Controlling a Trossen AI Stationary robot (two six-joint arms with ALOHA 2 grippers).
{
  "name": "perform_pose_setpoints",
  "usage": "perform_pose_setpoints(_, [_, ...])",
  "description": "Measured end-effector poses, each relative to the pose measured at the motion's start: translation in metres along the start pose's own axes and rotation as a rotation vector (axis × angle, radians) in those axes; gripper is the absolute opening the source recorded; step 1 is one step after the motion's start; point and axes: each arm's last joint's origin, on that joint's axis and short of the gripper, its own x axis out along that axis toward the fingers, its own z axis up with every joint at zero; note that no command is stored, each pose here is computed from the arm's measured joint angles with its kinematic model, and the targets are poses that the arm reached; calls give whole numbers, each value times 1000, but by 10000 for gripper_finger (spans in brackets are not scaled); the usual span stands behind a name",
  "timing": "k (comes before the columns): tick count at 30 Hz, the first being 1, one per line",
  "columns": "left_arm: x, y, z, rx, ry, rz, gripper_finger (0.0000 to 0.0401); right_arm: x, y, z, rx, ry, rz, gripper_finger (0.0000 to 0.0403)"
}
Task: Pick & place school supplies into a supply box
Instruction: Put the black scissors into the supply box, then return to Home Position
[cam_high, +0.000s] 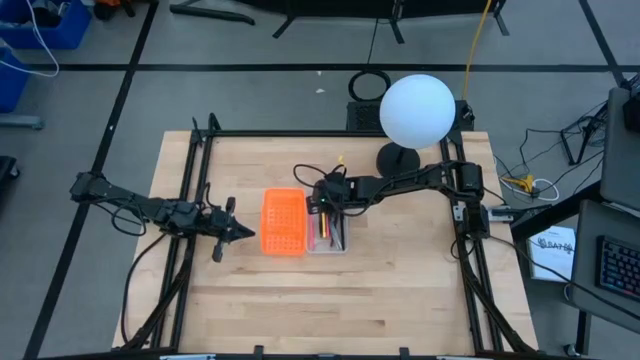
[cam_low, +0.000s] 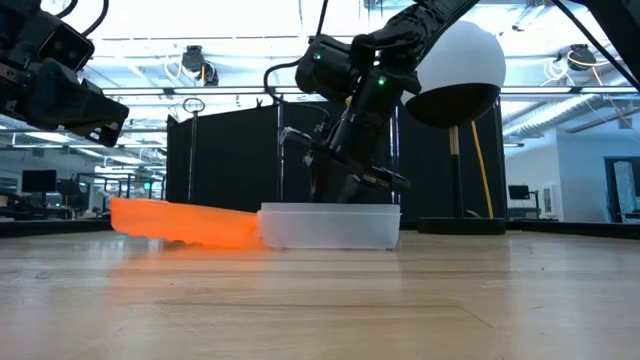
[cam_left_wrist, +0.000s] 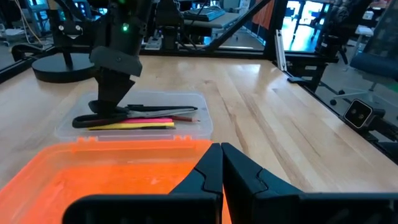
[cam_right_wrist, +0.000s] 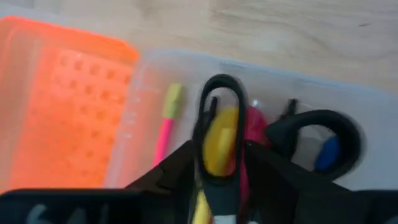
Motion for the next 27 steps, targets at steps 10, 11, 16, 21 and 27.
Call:
perform_pose_setpoints(10, [0,0,-3,4,28,4,8,-14,4,6,-75,14,60,170])
perform_pose_setpoints(11, [0,0,-3,4,30,4,8,-19,6,7,-86,10,71,170])
perform_pose_setpoints(16, [0,0,-4,13,39,5,8,-50,13,6,-234,-15,126,170])
perform_pose_setpoints(21, [0,1,-3,60,29,36,8,-88,27,-16,-613,-51,222,157])
perform_pose_setpoints(27, [0,2,-3,88,29,72,8,-128,43,-66,-1039,-278,428,85])
